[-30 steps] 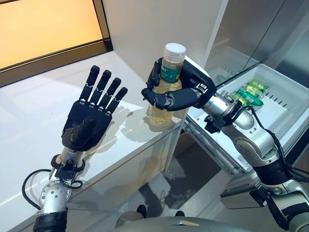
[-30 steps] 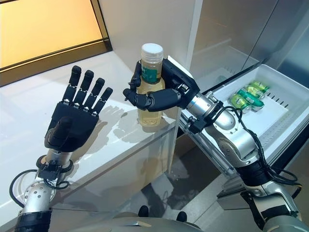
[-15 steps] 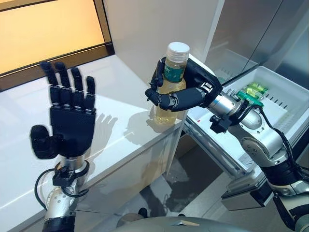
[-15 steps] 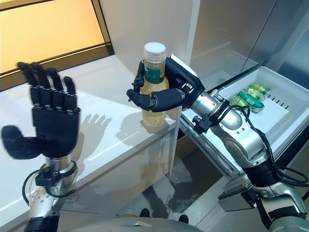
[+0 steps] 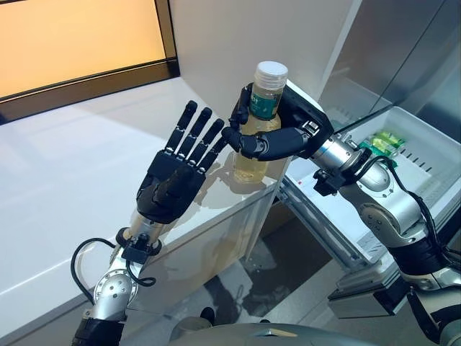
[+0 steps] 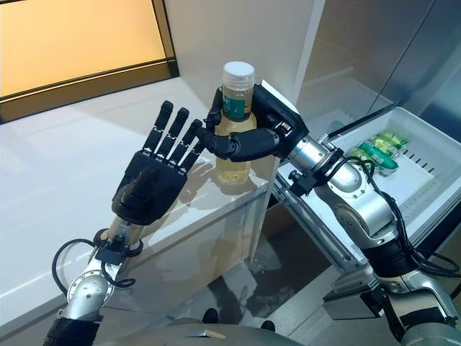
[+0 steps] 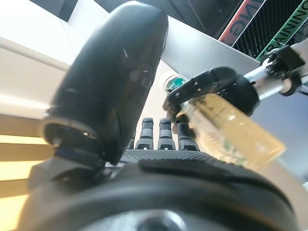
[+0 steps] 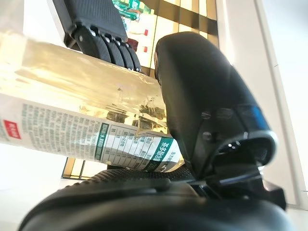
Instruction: Put drinks into fridge and close the fridge
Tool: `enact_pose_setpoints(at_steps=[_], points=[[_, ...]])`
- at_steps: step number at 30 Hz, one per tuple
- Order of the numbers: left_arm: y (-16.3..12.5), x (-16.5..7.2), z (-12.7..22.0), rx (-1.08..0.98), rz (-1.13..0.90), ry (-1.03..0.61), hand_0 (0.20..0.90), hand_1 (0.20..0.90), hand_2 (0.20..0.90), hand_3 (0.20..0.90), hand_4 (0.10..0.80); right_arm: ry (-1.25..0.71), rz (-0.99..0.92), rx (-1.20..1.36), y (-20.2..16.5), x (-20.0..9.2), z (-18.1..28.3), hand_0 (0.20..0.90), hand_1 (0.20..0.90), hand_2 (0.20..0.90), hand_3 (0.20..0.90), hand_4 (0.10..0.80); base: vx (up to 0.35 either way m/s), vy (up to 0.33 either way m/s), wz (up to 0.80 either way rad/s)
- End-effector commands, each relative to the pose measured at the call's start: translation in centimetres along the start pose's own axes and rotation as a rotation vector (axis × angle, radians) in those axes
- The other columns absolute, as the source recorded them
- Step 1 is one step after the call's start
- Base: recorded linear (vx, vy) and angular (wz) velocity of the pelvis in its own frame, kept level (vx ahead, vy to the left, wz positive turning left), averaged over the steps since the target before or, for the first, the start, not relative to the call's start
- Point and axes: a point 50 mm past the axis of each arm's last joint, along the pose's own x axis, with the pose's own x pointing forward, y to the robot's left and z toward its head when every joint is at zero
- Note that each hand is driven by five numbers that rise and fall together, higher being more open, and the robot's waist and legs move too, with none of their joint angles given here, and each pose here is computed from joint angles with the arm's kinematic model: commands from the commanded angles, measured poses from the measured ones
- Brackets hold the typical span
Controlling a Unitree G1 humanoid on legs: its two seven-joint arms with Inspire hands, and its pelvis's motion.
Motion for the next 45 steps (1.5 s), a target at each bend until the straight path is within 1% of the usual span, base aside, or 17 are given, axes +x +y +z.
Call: enact_pose_setpoints(at_steps=[1,4,10,14,15,18,21,23,24,26,27,28,30,32,34,39,45], points=[[-1.5,1.1,-0.3,-0.074,-0.092,-0.024,0.9,0.9,0.9,0.9,0.8,-0.423,-0.201,-0.153,-4.2,1.7,9.0,0.3,0.3,0.3,0.2,0.1,-0.043,-0.093,0.07],[-1.7,1.1,-0.4,-0.13,-0.084,-0.05,0.9,0.9,0.9,0.9,0.8,-0.417,-0.209,-0.152,-4.4,2.1,9.2,0.3,0.3,0.3,0.2,0.1,-0.044,-0.093,0.07],[-1.7,1.0,-1.6,-0.198,-0.039,-0.007,0.9,0.9,0.9,0.9,0.8,-0.415,-0.221,-0.16,-4.7,2.6,9.4,0.3,0.3,0.3,0.2,0.1,-0.047,-0.086,0.05],[-1.8,0.7,-2.1,-0.3,-0.025,-0.017,0.9,0.9,0.9,0.9,0.8,-0.408,-0.231,-0.167,-4.7,2.8,9.4,0.3,0.3,0.3,0.2,0.1,-0.015,-0.031,0.19],[-2.0,0.5,-2.5,-0.389,-0.032,-0.026,0.9,0.9,0.9,0.9,0.8,-0.406,-0.233,-0.168,-4.8,2.9,9.4,0.3,0.3,0.3,0.2,0.1,-0.004,-0.02,0.05],[-2.1,0.2,-3.5,-0.556,-0.014,-0.025,0.9,0.9,0.9,0.9,0.8,-0.406,-0.237,-0.165,-4.8,3.1,9.3,0.3,0.3,0.3,0.2,0.1,0.004,-0.02,0.07],[-2.4,-0.3,-4.8,-0.842,0.002,-0.057,0.9,0.9,0.9,0.9,0.8,-0.406,-0.235,-0.161,-4.9,3.2,9.4,0.3,0.3,0.3,0.2,0.1,0.004,-0.005,0.01],[-2.1,-1.0,-5.5,-0.886,0.021,-0.044,0.9,0.9,0.9,0.9,0.8,-0.406,-0.228,-0.16,-4.8,3.2,9.5,0.3,0.3,0.3,0.2,0.1,0.007,0.018,0.04],[-1.7,-1.6,-5.9,-0.901,0.071,-0.049,0.9,0.9,0.9,0.9,0.8,-0.407,-0.222,-0.161,-4.8,3.3,9.7,0.3,0.3,0.3,0.2,0.1,0.006,0.027,0.04],[-1.5,-2.3,-6.3,-0.926,0.095,-0.035,0.9,0.9,0.9,0.9,0.8,-0.407,-0.216,-0.164,-4.7,3.2,9.8,0.3,0.3,0.3,0.2,0.1,-0.002,0.022,0.01],[-0.9,-3.3,-6.7,-0.948,0.138,-0.035,0.9,0.9,0.9,0.9,0.8,-0.41,-0.206,-0.17,-4.7,3.1,9.9,0.3,0.3,0.3,0.2,0.1,-0.004,0.047,0.02],[-0.9,-3.5,-6.8,-0.954,0.146,-0.03,0.9,0.9,0.9,0.9,0.8,-0.411,-0.204,-0.173,-4.7,3.1,9.9,0.3,0.3,0.3,0.2,0.1,-0.005,0.055,0.01],[-0.3,-4.9,-7.4,-0.994,0.205,-0.028,0.9,0.9,0.9,0.9,0.8,-0.411,-0.199,-0.176,-4.7,2.9,10.0,0.3,0.3,0.3,0.2,0.1,-0.006,0.049,0.0],[0.3,-6.4,-8.5,-0.988,0.277,0.006,0.9,0.9,0.9,0.9,0.8,-0.412,-0.197,-0.174,-4.9,2.9,10.1,0.3,0.3,0.3,0.2,0.1,-0.001,0.053,-0.02],[0.6,-7.4,-9.0,-0.961,0.281,0.021,0.9,0.9,0.9,0.9,0.8,-0.41,-0.195,-0.175,-5.0,2.8,10.2,0.3,0.3,0.3,0.2,0.1,0.009,0.047,-0.02],[1.2,-11.3,-10.3,-0.926,0.326,0.037,0.9,0.9,0.9,0.9,0.8,-0.408,-0.164,-0.181,-4.9,3.1,10.4,0.3,0.3,0.3,0.2,0.1,0.015,0.052,-0.02],[2.3,-15.3,-11.9,-0.924,0.53,0.059,0.9,0.9,0.9,0.9,0.8,-0.409,-0.12,-0.18,-4.4,3.3,10.8,0.3,0.3,0.3,0.2,0.1,0.026,0.051,-0.11]])
